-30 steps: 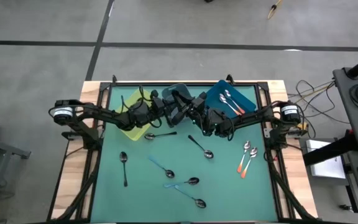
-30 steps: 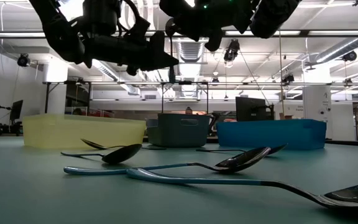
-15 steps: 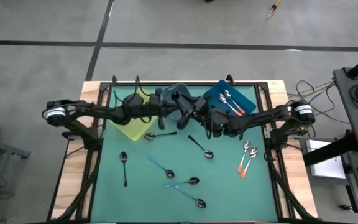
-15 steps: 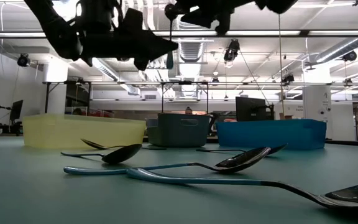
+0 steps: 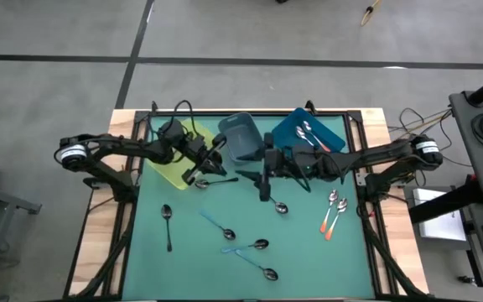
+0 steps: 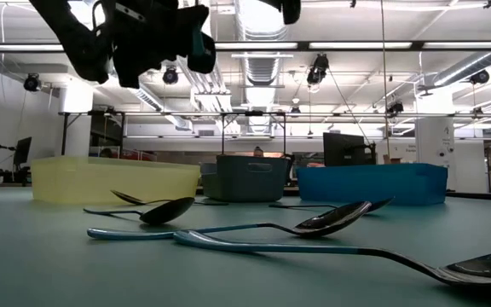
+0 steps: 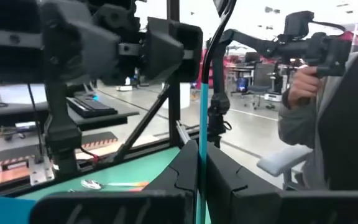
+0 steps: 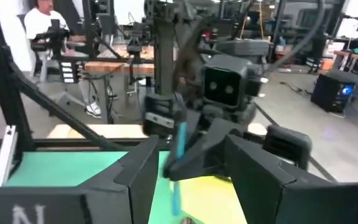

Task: Sort silverware by color (type)
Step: Put the blue spoon into the dark blue bin

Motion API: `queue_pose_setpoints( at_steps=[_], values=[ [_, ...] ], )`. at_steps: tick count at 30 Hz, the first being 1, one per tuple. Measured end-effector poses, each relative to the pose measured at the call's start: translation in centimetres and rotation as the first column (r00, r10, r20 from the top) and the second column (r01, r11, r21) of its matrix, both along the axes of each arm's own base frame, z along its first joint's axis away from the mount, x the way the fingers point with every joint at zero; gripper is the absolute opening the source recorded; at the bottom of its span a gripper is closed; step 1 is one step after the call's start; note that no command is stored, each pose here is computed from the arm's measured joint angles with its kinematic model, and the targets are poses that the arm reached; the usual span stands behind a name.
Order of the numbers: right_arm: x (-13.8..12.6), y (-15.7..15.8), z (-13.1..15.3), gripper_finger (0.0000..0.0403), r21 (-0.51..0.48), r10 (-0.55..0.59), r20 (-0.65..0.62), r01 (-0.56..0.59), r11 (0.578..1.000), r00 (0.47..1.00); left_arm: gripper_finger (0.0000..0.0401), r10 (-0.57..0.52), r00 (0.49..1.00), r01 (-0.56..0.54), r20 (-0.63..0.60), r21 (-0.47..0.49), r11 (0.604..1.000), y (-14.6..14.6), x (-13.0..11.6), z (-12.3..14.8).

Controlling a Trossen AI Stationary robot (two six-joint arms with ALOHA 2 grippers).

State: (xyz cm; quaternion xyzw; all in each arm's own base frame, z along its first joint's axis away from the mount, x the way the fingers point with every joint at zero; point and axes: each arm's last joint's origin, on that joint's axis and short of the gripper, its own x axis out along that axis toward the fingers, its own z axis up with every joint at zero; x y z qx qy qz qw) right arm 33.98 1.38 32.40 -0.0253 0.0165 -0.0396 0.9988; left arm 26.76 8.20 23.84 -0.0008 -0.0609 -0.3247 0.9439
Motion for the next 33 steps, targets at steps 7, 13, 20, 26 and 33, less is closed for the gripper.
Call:
queue_pose_setpoints(
  at_steps=[7,13,20,26,33],
  values=[
    [0.6,-0.4,-0.3,0.0176,-0.079,0.071,0.0,-0.07,0.994,0.998,0.0,-0.009,1.0,0.009,0.011,-0.001,1.0,-1.4,0.5,0.0],
    [1.3,-0.7,0.0,0.0176,-0.078,0.012,0.075,-0.006,0.997,0.997,0.0,0.351,0.936,-0.347,0.032,-0.084,0.934,-1.1,1.2,0.2],
    [1.5,-1.0,-0.3,0.0176,-0.072,-0.128,0.076,0.134,0.988,0.989,0.0,0.391,0.919,-0.387,0.047,-0.082,0.919,-1.0,1.3,0.2],
    [2.2,-1.0,-0.8,0.0165,-0.062,-0.128,0.103,0.134,0.989,0.986,0.0,0.402,0.914,-0.397,0.059,-0.08,0.914,-1.0,1.3,0.3],
    [3.5,-1.5,-1.5,0.0111,-0.067,-0.143,0.118,0.152,0.986,0.983,0.0,0.407,0.911,-0.401,0.064,-0.082,0.912,-1.0,1.3,0.4]
  ],
)
